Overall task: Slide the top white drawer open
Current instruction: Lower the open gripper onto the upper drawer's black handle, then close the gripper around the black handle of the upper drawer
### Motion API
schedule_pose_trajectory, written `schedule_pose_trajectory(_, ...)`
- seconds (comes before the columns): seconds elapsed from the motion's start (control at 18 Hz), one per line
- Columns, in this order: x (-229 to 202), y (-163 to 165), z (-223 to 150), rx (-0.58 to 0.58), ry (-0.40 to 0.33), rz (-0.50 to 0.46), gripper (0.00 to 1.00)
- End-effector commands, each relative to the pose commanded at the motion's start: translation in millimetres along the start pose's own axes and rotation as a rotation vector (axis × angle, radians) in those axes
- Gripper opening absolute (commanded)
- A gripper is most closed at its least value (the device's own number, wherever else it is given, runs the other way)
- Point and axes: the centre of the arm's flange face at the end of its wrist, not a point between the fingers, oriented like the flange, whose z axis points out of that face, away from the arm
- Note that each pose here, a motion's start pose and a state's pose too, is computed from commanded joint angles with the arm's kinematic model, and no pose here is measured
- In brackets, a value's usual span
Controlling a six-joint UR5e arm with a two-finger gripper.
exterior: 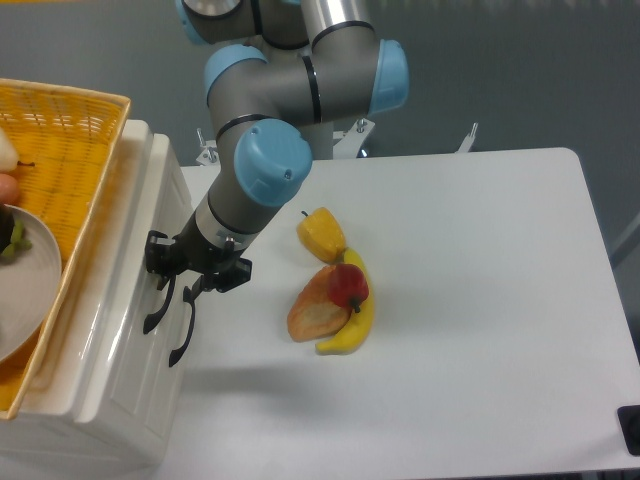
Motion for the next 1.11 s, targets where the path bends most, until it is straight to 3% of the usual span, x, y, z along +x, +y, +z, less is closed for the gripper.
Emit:
schedule_pose_trajectory(0.28, 3.2, 0.2, 1.9, -0.004, -0.001, -0.001, 0.40)
schedule_pose_trajectory(0.67, 4.0, -1.6, 0.4, 0.012, -0.002, 0.006, 0.39)
schedule_pose_trajectory(1.11, 5.4, -1.5, -0.1, 0.014, -0.003, 0.010, 0.24)
